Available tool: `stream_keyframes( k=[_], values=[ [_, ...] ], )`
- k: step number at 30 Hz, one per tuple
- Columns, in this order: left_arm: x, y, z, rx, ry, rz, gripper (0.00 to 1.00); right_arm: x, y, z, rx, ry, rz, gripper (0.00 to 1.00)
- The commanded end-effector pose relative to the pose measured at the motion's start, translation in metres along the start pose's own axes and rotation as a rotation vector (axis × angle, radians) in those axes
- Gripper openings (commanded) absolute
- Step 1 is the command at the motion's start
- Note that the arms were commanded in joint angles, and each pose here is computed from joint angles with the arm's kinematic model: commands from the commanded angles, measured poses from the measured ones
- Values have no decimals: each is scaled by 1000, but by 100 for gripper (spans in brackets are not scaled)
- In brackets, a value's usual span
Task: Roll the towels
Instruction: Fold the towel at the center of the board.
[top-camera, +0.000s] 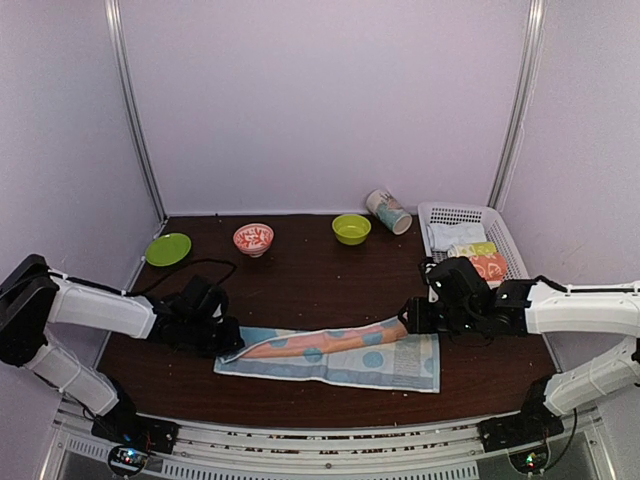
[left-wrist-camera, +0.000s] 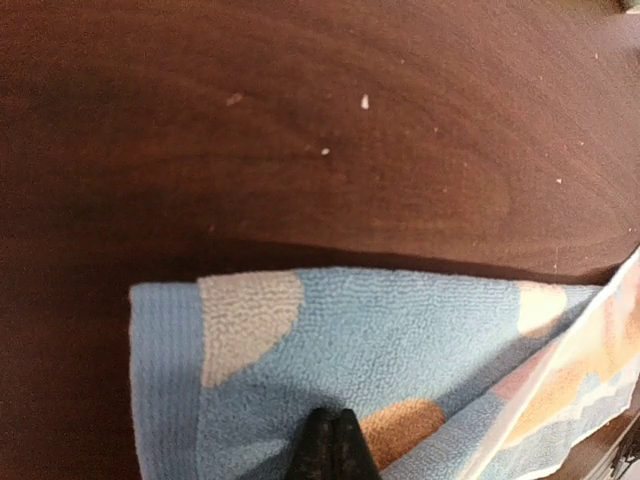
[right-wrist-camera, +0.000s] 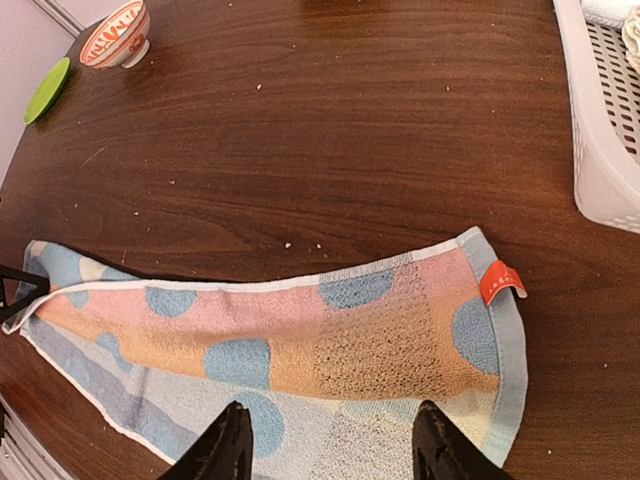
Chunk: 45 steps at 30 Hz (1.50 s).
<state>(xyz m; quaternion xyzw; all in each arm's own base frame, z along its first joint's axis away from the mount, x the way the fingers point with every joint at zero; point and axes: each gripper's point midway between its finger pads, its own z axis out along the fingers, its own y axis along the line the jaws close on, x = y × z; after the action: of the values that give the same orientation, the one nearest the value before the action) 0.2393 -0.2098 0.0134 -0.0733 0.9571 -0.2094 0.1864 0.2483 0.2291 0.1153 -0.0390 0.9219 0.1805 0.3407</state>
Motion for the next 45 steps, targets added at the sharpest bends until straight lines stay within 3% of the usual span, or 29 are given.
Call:
stream_keyframes(
  k=[1, 11, 25, 35, 45],
  values=[
    [56, 80, -9, -235, 103, -97, 0, -16, -2, 5, 86, -12, -2, 55],
    [56, 97, -34, -254, 31, -125, 0, -36, -12, 61, 221, 122, -68, 54],
    [52, 88, -28, -226, 34, -103, 0, -14, -26, 114, 296, 339, -145, 52],
    [52, 87, -27, -216, 30, -101, 0, -4, -41, 128, 341, 375, -155, 48],
    [53, 88, -27, -216, 31, -101, 0, -31, -32, 124, 302, 296, -102, 59]
  ],
)
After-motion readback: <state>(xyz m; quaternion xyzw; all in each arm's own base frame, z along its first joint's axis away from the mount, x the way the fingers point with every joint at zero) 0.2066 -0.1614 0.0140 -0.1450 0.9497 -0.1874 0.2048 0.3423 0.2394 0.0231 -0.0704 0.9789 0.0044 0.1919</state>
